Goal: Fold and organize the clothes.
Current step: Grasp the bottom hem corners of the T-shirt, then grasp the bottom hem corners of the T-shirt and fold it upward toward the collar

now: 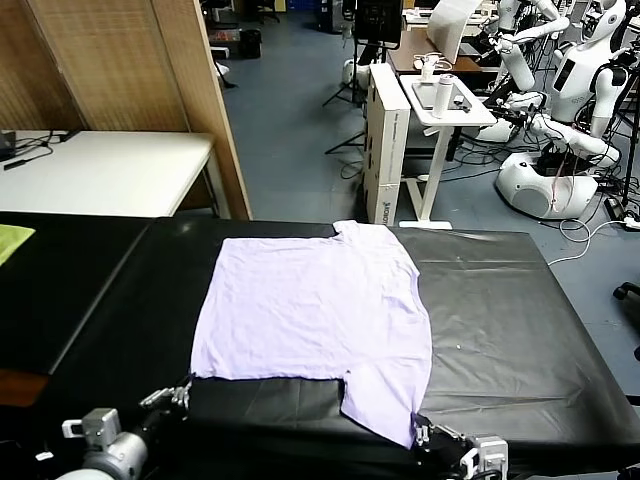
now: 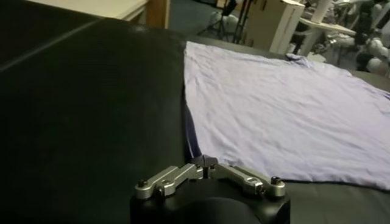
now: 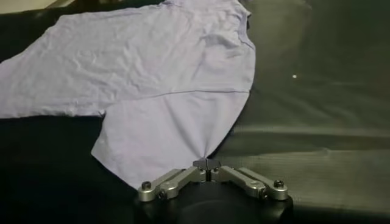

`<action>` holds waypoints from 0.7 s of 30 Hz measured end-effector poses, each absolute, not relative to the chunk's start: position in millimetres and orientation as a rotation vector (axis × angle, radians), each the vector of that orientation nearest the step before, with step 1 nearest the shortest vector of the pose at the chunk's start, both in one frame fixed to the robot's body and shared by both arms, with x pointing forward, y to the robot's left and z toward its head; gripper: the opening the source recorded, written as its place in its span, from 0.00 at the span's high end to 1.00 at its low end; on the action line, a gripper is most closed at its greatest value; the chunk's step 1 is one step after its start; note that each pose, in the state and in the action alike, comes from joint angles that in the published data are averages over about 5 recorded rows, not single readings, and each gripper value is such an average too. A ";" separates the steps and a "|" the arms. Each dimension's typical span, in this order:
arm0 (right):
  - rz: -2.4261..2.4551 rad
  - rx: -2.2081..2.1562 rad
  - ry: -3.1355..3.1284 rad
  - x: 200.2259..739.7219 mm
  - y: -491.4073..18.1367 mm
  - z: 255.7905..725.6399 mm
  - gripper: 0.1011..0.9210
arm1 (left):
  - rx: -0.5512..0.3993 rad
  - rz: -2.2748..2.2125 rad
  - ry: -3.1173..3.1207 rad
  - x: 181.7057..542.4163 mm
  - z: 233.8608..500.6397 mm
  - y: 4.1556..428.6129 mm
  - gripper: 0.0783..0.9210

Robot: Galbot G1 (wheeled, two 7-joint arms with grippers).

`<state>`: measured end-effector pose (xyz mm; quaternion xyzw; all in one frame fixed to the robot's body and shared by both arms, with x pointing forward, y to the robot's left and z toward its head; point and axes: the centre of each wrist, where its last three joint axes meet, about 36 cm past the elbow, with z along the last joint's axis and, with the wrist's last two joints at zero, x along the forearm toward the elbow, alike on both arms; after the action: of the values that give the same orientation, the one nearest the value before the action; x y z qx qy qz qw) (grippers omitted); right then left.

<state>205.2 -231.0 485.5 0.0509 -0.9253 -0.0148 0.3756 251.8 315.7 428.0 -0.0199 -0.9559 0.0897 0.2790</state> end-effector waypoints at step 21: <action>-0.118 0.208 -2.580 256.7 -255.4 491.0 0.95 | -0.060 0.352 -2.648 234.8 449.9 297.3 0.92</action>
<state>256.7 -255.4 491.0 0.0774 -0.9582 -0.0440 0.2719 234.8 297.3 449.9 -0.0219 -0.9638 0.1282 0.2328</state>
